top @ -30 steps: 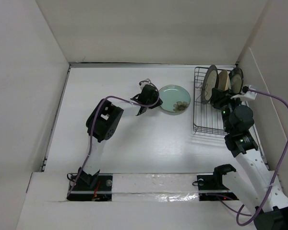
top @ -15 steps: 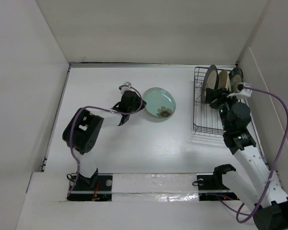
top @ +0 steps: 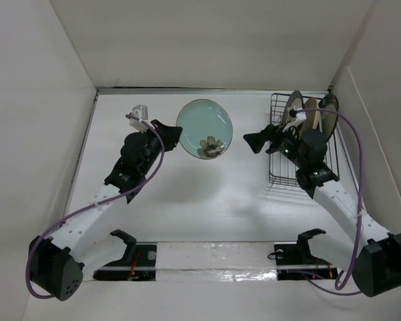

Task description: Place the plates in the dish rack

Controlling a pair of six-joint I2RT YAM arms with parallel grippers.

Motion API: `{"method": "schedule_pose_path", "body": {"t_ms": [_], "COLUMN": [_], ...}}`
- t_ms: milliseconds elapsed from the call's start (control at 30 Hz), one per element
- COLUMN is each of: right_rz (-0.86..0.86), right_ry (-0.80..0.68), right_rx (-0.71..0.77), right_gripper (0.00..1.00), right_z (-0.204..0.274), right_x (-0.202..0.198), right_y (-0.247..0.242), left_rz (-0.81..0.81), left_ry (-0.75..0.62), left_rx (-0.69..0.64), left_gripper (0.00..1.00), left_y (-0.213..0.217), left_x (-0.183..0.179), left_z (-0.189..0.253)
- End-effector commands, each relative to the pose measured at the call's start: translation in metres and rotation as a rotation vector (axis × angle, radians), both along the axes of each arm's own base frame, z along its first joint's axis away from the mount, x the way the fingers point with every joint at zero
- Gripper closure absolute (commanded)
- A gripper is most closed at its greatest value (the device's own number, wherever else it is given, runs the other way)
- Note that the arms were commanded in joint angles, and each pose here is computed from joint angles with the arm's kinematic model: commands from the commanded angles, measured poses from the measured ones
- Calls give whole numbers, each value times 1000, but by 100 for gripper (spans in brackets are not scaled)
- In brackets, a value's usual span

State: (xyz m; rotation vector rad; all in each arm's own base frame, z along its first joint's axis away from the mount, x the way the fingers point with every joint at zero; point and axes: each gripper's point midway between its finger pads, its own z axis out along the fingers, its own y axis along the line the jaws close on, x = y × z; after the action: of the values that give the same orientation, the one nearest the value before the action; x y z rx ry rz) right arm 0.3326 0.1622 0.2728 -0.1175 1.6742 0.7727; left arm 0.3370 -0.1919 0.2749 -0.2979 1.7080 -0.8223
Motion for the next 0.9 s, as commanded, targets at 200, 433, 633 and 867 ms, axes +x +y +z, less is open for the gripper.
{"method": "schedule_pose_path", "body": {"t_ms": [200, 433, 633, 867], "right_rz": [304, 286, 269, 549], "right_ry": [-118, -57, -35, -42], "right_rx": [95, 91, 88, 110], "right_gripper": [1, 1, 1, 26], "right_z": [34, 10, -4, -13], "right_x": [-25, -14, -7, -41], "right_y": [65, 75, 76, 118], "left_rz": [-211, -332, -363, -416], "left_ry": [-162, -213, -251, -252], "left_rx": [-87, -137, -118, -98], "left_gripper": [100, 100, 100, 100], "left_y": [-18, -32, -32, -40], "left_x": [-43, -63, -72, -74], "left_z": [66, 86, 94, 87]}}
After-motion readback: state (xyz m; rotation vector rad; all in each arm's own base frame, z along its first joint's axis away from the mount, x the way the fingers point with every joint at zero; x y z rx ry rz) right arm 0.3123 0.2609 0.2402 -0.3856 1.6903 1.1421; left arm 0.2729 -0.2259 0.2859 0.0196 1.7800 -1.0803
